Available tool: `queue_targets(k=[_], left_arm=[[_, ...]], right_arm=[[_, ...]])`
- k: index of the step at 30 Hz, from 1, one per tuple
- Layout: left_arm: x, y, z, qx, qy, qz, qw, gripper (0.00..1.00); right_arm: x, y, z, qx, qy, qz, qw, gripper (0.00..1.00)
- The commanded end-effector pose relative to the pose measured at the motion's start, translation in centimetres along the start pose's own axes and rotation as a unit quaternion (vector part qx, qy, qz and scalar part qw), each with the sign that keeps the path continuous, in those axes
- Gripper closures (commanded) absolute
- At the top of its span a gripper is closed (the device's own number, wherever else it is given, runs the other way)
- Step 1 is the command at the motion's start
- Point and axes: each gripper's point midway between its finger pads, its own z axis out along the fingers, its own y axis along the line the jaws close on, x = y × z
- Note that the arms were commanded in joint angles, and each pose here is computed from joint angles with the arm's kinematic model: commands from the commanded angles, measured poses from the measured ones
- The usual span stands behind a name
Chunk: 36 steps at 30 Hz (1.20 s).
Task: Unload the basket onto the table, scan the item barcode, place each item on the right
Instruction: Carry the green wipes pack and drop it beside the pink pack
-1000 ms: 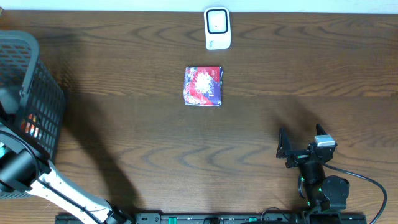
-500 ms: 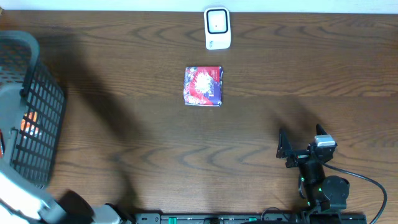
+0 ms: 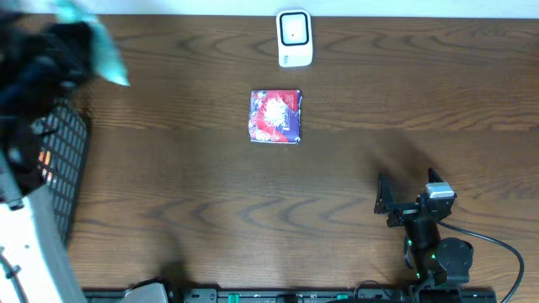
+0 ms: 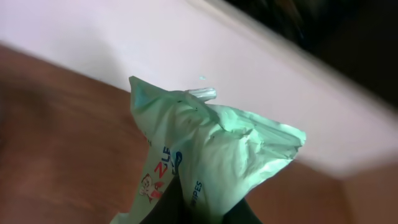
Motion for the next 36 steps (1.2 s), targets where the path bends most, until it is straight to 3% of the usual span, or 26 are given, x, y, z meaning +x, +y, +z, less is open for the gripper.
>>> queue_targets(k=[1,10,16,20,27,28,29,31,32,36], left_arm=[[4.3,-1.7,4.1,0.047,0.079,0.119,0.989,0.93],[14.2,-1.3,16.4,0.086,0.245,0.140,0.956,0.93],[20.5,4.0,23.8,-0.008,0.325,0.099,0.940,0.93],[24.7,6.0,26.8,-0.034,0.372,0.045,0.927,0.93],[29.3,6.7,28.7,-0.041,0.418,0.042,0.907,0.91],[29.4,6.6,28.7,-0.040,0.419,0.043,0.906,0.86],[29.5,6.5,28.7,-0.039,0.420,0.044,0.906,0.66],[29.4,6.3,28.7,-0.038,0.419,0.045,0.906,0.14],[29.2,6.2,28.7,-0.037,0.416,0.046,0.907,0.09],[26.6,5.3,28.1,-0.030,0.392,0.050,0.918,0.09]], right_arm=[[0.1,0.1,0.0,-0.002,0.000,-0.005,1.000,0.01],[0.1,0.1,0.0,-0.002,0.000,-0.004,1.000,0.01],[0.1,0.1,0.0,-0.002,0.000,-0.005,1.000,0.01],[0.1,0.1,0.0,-0.002,0.000,-0.005,1.000,0.01],[0.1,0.1,0.0,-0.002,0.000,-0.004,1.000,0.01],[0.1,0.1,0.0,-0.002,0.000,-0.005,1.000,0.01],[0.1,0.1,0.0,-0.002,0.000,-0.005,1.000,0.01],[0.1,0.1,0.0,-0.002,0.000,-0.005,1.000,0.01],[0.1,0.1,0.0,-0.002,0.000,-0.005,1.000,0.01],[0.1,0.1,0.0,-0.002,0.000,-0.005,1.000,0.01]])
